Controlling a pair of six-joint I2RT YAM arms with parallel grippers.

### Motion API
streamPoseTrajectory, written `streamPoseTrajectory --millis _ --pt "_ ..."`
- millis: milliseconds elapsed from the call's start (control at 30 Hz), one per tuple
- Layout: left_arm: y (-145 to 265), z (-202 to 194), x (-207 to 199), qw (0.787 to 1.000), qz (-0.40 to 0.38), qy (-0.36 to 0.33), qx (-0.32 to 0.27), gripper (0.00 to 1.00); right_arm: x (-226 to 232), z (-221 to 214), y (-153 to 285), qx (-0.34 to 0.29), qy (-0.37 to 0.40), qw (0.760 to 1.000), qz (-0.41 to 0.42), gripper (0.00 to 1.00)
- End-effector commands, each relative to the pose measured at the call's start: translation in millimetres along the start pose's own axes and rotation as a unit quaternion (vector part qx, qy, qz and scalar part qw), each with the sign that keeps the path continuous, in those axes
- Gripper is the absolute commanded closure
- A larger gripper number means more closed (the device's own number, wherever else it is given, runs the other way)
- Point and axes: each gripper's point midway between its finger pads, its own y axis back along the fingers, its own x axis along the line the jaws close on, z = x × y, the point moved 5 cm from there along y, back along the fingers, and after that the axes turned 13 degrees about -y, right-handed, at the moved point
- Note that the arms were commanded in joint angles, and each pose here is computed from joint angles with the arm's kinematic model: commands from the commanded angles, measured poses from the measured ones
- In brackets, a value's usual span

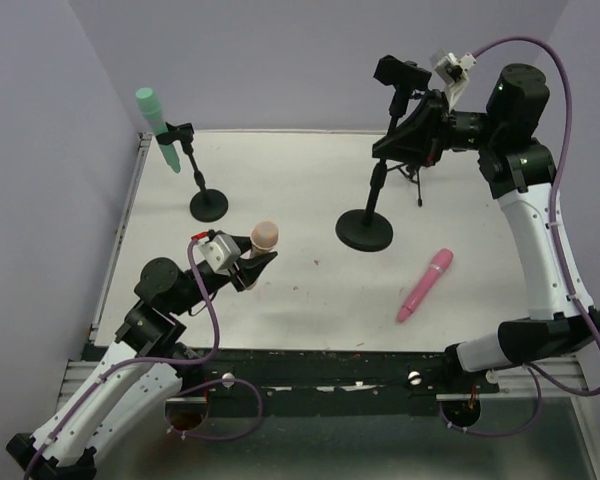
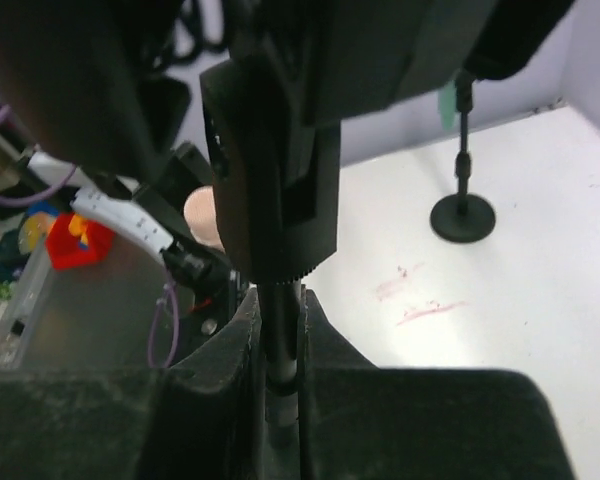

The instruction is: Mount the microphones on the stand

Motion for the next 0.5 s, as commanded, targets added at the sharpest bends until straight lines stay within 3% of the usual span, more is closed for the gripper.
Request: streamPoseTrajectory --millis 0,133,467 --pt "-0.6 6.4 -0.8 1.000 -0.008 -0.003 -0.020 0.99 -6.8 32.7 0.1 -0.096 0.029 0.991 -0.085 0.99" --pt "0.8 7.7 -0.5 1.000 -0.006 -0.005 -0.023 0.99 -56.1 -10.1 3.3 -0.075 0.073 0.980 -0.168 0.99" --pt "0.1 7.0 -0.9 1.000 -0.008 -0.005 -0.023 0.99 -106.1 -97.1 -12.2 -0.035 0.117 0.981 -0.152 0.99"
